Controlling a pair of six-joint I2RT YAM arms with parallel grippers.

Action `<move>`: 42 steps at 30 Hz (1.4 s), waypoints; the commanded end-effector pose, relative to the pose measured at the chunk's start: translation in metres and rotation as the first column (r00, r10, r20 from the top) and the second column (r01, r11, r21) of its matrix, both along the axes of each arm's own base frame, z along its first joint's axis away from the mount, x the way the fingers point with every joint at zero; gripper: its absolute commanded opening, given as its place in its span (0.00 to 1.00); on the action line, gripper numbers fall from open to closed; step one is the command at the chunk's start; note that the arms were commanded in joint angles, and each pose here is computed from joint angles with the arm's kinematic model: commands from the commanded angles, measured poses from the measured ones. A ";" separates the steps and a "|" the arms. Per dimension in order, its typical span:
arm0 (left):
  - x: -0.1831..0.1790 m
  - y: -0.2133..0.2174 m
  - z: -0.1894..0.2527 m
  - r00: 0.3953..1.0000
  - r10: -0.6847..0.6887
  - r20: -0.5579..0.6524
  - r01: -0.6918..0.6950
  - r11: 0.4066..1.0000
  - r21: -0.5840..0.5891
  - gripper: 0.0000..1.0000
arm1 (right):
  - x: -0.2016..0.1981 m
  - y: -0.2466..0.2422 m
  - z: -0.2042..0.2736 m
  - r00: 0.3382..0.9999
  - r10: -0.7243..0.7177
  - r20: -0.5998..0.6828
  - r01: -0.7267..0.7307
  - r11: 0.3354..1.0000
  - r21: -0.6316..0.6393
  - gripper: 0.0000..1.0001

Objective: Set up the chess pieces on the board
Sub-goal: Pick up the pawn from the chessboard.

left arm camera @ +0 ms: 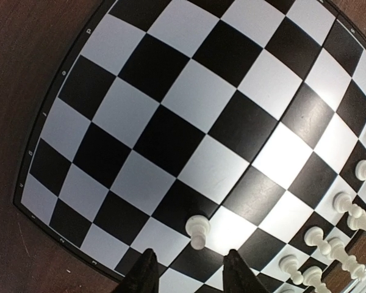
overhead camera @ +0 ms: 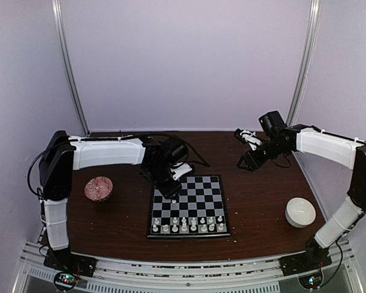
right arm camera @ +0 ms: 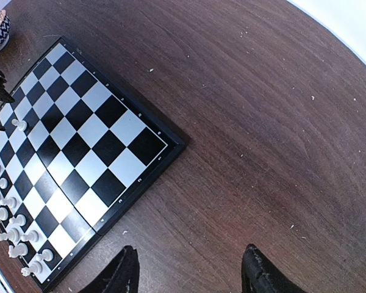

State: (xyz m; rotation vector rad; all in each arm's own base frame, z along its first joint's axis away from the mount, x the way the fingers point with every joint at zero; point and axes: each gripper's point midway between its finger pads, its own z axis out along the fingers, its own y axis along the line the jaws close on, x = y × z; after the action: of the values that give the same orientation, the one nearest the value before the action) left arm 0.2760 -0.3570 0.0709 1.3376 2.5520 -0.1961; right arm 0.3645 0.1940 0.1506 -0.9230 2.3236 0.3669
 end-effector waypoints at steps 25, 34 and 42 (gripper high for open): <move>0.004 -0.018 -0.020 0.999 -0.023 -0.033 0.022 0.999 -0.032 0.16 | 0.003 0.002 0.006 1.000 0.016 0.005 -0.016 1.000 0.008 0.58; 0.002 -0.017 -0.025 0.999 -0.029 -0.046 0.028 0.999 -0.018 0.15 | 0.003 0.003 0.006 1.000 0.021 -0.001 -0.021 1.000 0.010 0.58; 0.000 -0.014 -0.024 0.998 -0.036 -0.047 0.036 0.999 -0.007 0.06 | 0.003 0.003 0.005 1.000 0.020 -0.003 -0.020 1.000 0.009 0.58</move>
State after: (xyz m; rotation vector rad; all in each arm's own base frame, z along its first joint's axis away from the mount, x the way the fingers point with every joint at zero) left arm 0.2743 -0.3659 0.0431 1.3765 2.5860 -0.2294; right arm 0.3619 0.1951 0.1460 -0.9353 2.3410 0.3824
